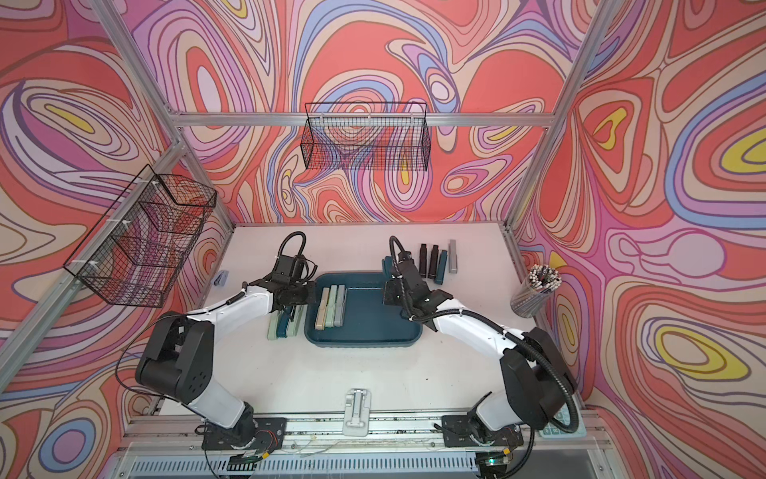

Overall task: Put the pruning pliers into the storage box
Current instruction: Place the pruning pliers in the storage box.

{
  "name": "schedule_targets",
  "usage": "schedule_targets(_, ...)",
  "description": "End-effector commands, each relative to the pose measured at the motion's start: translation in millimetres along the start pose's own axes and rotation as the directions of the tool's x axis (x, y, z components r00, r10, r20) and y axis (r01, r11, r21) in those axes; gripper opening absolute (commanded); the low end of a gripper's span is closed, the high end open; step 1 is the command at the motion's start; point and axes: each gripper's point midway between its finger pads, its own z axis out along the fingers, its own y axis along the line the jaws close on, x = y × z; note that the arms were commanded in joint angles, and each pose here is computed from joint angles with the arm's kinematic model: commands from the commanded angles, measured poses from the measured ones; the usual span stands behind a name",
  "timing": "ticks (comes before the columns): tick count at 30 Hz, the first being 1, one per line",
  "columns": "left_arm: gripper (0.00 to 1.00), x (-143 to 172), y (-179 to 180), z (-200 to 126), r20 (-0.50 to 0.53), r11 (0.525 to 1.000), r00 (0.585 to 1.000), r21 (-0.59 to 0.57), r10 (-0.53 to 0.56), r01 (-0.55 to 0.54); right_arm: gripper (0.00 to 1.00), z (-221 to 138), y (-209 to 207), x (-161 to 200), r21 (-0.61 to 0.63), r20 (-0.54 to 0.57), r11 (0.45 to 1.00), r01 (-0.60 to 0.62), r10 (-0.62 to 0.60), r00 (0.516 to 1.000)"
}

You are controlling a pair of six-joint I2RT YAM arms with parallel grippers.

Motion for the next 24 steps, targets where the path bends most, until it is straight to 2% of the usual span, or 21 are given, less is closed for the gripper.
schedule_targets(1,0.08,0,-7,0,-0.022,1.0,1.0,0.019,0.011,-0.011,0.31,12,22,-1,-0.033,0.022,0.999,-0.04,0.041,0.999)
schedule_targets(10,0.08,0,-7,-2,-0.016,1.0,1.0,0.018,0.01,-0.009,0.31,50,47,46,-0.084,-0.075,0.993,-0.089,0.082,0.994)
schedule_targets(24,0.08,3,-6,-4,-0.017,1.0,1.0,0.023,0.007,-0.006,0.31,87,60,71,-0.114,-0.134,0.986,-0.12,0.104,0.985)
